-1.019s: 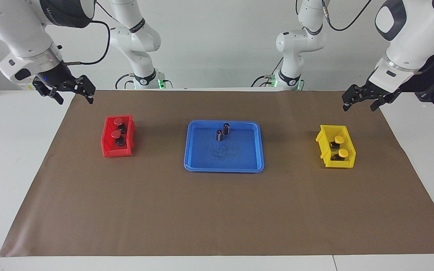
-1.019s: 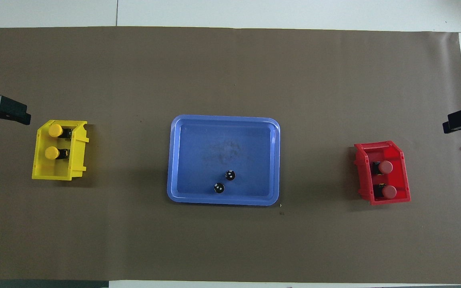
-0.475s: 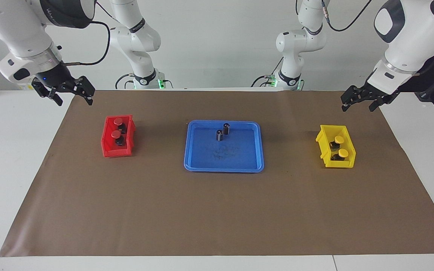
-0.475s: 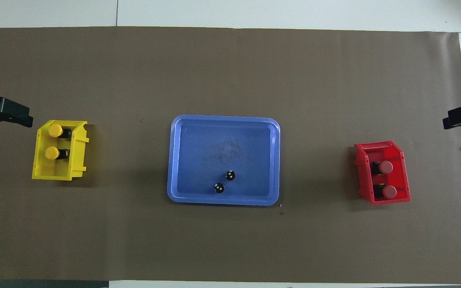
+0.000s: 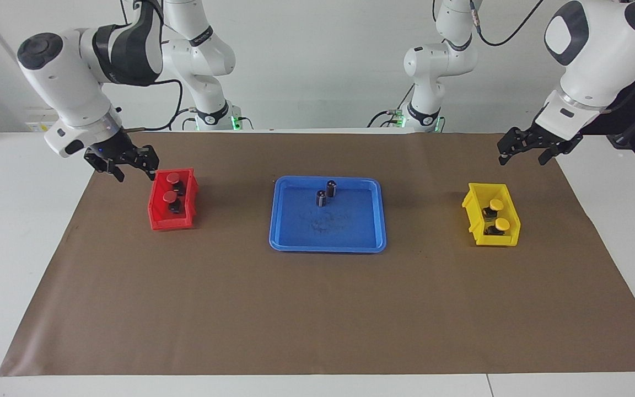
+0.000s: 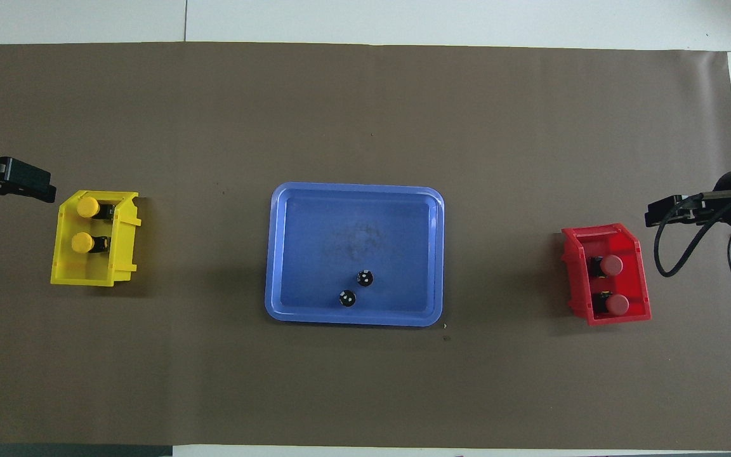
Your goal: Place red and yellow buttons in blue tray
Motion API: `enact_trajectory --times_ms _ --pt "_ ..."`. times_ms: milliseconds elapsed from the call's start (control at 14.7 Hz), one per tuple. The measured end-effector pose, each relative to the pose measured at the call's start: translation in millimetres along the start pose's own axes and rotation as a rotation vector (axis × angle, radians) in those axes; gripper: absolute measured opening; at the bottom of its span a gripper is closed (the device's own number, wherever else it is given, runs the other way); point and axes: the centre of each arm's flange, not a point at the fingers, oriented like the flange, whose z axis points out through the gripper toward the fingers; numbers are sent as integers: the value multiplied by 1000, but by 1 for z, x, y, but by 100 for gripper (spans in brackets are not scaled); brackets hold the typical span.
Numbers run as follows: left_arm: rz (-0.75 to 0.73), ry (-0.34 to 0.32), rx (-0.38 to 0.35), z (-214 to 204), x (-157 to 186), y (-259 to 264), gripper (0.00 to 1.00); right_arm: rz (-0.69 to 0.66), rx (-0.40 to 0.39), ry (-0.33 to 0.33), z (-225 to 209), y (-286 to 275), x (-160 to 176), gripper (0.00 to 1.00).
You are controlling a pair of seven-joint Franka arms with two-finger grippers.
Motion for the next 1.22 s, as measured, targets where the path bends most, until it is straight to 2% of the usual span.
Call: enact_trajectory --times_ms 408,679,883,951,1019,1087,1223 --pt "-36 26 2 68 3 -6 100 -39 -4 24 99 -22 -10 68" --pt "-55 41 7 118 6 -22 100 -37 -3 10 112 -21 -16 66" --pt "-66 35 3 140 13 -30 96 -40 -2 -3 118 -21 -20 66" --pt "-68 35 2 145 15 -31 93 -45 -1 -8 120 -21 -22 66" --pt "-71 36 1 150 17 -33 81 -47 -1 -12 122 -20 -24 66" --pt "-76 41 0 155 20 -36 81 -48 -1 -15 123 -19 -25 66" --pt "-86 56 -1 170 23 -42 69 -49 0 -17 124 -19 -26 66"
